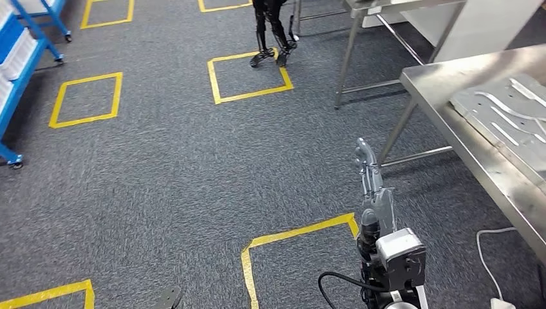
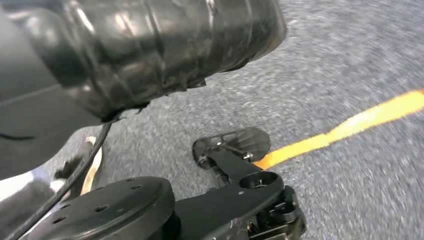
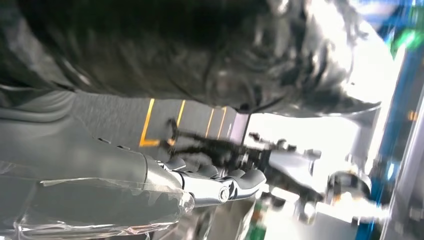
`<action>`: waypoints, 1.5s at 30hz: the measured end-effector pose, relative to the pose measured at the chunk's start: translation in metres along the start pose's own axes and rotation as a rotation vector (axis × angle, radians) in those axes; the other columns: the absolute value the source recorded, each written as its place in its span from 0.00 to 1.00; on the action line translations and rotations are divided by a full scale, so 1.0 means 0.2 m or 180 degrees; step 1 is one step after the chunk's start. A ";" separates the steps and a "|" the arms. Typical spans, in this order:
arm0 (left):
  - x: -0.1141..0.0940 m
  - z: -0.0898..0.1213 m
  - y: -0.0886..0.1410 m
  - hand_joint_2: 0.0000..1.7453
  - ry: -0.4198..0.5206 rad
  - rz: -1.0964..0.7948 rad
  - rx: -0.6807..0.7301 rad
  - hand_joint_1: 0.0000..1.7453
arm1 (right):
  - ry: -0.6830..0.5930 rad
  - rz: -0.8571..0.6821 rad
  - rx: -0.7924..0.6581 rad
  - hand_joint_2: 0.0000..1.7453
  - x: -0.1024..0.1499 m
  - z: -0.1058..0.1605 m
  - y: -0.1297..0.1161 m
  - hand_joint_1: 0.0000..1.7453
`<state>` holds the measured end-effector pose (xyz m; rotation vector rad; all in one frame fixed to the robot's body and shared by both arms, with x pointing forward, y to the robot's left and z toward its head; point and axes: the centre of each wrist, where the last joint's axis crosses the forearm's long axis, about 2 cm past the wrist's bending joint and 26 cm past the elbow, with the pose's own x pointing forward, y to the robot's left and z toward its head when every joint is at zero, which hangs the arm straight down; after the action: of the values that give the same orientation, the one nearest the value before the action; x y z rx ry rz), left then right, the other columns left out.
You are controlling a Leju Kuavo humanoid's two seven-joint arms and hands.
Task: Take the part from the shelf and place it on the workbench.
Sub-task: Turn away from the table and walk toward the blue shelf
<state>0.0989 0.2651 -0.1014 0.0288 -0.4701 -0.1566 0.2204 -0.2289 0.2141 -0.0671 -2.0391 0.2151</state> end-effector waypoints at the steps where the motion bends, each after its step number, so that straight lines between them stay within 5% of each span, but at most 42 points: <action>1: 0.00 0.00 0.00 0.00 0.0007 0.0006 0.0004 0.00 | -0.0003 -0.0001 0.0007 0.00 0.00 0.00 0.00 0.00; 28: 0.09 -0.02 0.05 0.00 -0.0008 0.0096 0.0063 0.00 | -0.0077 0.0158 0.0095 0.00 -0.02 -0.04 0.00 0.00; 38: -0.03 0.01 0.03 0.00 -0.0015 -0.0050 0.0022 0.00 | -0.0020 0.0346 -0.0035 0.00 -0.03 -0.01 0.00 0.00; 45: 0.00 0.00 0.02 0.00 0.0040 0.0016 0.0008 0.00 | 0.0014 0.0388 0.0031 0.00 -0.03 0.01 0.00 0.00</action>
<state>0.0994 0.2690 -0.1015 0.0309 -0.4577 -0.1510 0.2221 -0.2308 0.2080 -0.1859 -2.0312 0.3007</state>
